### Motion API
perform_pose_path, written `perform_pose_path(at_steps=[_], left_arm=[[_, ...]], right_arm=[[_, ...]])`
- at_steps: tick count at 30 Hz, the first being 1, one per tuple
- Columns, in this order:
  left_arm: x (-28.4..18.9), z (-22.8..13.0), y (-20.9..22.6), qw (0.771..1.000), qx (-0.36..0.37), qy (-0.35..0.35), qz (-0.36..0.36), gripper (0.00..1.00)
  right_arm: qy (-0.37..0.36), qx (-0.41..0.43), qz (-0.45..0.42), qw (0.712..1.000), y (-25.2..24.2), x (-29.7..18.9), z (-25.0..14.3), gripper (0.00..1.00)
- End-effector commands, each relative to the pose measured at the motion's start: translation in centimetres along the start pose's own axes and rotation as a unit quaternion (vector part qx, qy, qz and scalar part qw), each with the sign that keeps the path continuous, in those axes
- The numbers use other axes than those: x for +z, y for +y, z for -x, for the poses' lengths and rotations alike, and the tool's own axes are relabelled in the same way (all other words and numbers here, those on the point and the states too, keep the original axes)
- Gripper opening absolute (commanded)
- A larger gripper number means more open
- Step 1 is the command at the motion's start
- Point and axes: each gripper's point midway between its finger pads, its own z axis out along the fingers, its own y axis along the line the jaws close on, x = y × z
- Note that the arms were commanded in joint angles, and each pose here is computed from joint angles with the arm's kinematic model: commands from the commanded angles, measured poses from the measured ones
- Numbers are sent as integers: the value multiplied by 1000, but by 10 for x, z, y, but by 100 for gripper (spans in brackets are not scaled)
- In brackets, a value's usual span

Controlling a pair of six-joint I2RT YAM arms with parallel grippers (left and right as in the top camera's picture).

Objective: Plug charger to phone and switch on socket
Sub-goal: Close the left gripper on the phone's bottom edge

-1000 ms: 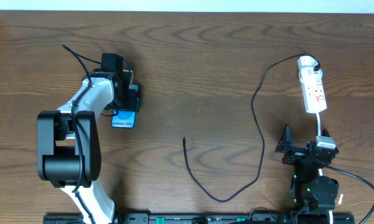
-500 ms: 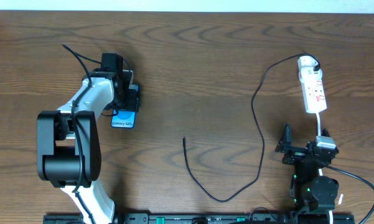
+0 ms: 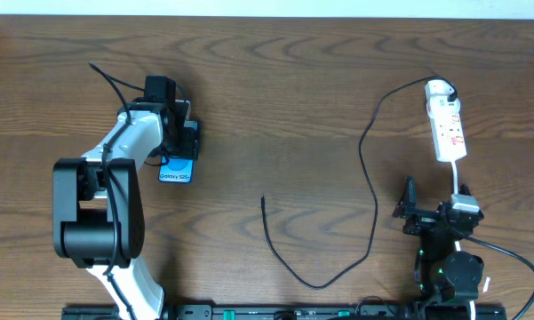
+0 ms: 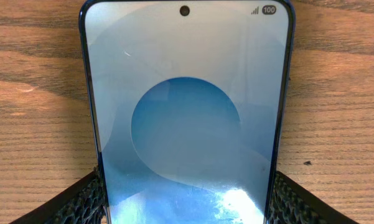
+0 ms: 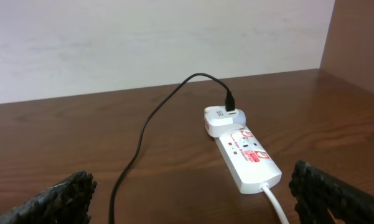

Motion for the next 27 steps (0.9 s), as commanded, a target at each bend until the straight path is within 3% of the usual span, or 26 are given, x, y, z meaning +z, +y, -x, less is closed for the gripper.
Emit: perform_pose_path(at_steps=[1,3,15,27], left_arm=[[24,-23,0,999,5,48,0,20],[24,-23,0,999,5,47,0,8],[18,-20,0,999,5,39,0,7],[-33,6,0,1000,6,-26,4,7]], right_arm=[[-1,6,1,1000,1,0,-1,99],[-1,6,0,1000,1,0,-1,99],[-1,6,1,1000,1,0,-1,99],[-1,6,0,1000,1,0,-1,99]])
